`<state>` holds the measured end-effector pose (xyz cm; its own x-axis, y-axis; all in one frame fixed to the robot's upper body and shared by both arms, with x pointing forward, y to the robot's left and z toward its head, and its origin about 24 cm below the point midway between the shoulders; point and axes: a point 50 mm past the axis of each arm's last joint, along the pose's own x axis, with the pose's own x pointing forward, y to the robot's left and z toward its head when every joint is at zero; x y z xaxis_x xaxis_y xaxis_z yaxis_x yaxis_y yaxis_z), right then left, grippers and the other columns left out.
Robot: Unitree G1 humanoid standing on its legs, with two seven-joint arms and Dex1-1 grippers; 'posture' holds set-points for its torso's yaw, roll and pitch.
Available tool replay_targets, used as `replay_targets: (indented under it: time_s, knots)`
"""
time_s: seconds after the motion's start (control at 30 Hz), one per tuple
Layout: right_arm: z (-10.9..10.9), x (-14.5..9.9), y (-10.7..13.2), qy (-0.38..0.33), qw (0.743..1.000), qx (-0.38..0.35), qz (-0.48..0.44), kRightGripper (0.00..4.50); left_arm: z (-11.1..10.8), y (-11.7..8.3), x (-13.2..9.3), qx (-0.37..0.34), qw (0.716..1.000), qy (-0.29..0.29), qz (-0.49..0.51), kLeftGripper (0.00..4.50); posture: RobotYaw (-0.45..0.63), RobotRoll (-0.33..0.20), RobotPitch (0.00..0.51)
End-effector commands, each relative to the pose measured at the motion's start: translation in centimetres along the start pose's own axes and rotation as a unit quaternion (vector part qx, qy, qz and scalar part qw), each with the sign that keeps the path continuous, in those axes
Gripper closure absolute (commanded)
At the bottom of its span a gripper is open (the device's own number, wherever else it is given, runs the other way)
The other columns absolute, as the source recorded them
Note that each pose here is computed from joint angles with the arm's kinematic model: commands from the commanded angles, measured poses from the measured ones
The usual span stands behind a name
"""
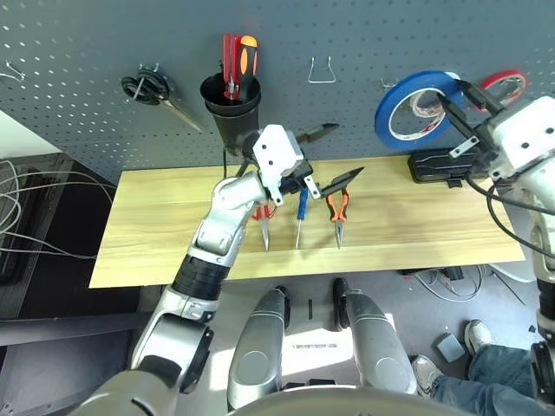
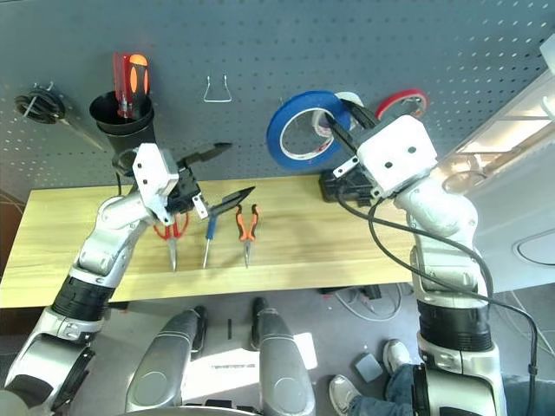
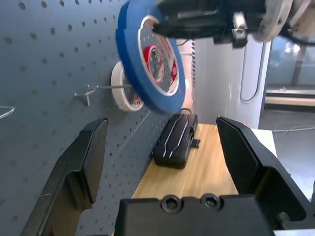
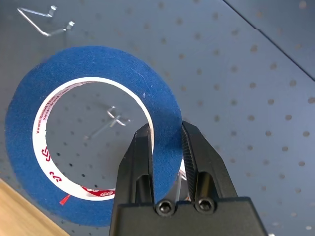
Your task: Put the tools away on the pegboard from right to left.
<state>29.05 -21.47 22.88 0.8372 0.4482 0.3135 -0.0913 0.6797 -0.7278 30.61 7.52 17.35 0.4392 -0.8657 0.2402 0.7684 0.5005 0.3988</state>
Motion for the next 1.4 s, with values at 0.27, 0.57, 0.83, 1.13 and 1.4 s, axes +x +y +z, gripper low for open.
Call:
replay_targets:
  time_s: [0.27,0.57,0.83,1.13,1.4]
  knots:
    - [-2.3,2.6,1.7,0.028,1.0,0.0,0.003,3.78,-1.0,-0.5,-0.3,-0.012,1.0,0.028,0.007,0.0,0.07,0.0,0.289]
    - [-3.2,3.3,2.8,0.049,0.998,0.042,0.01,2.16,-1.3,-0.7,-0.6,-0.012,0.999,0.051,-0.002,0.0,0.1,0.0,0.291]
    - [-3.8,-1.1,6.3,0.146,0.967,0.199,0.066,0.04,-1.9,-0.4,-1.6,0.041,0.989,0.128,-0.053,0.0,0.09,0.0,0.297]
    - [-4.7,-1.8,12.4,0.36,0.814,0.442,0.112,0.04,-4.4,-0.3,-2.6,0.053,0.964,0.235,-0.11,0.0,0.09,0.0,0.309]
    - [-5.4,0.2,16.4,0.495,0.677,0.537,0.093,0.04,-5.2,-0.3,-2.6,0.07,0.95,0.269,-0.142,0.0,0.12,0.0,0.317]
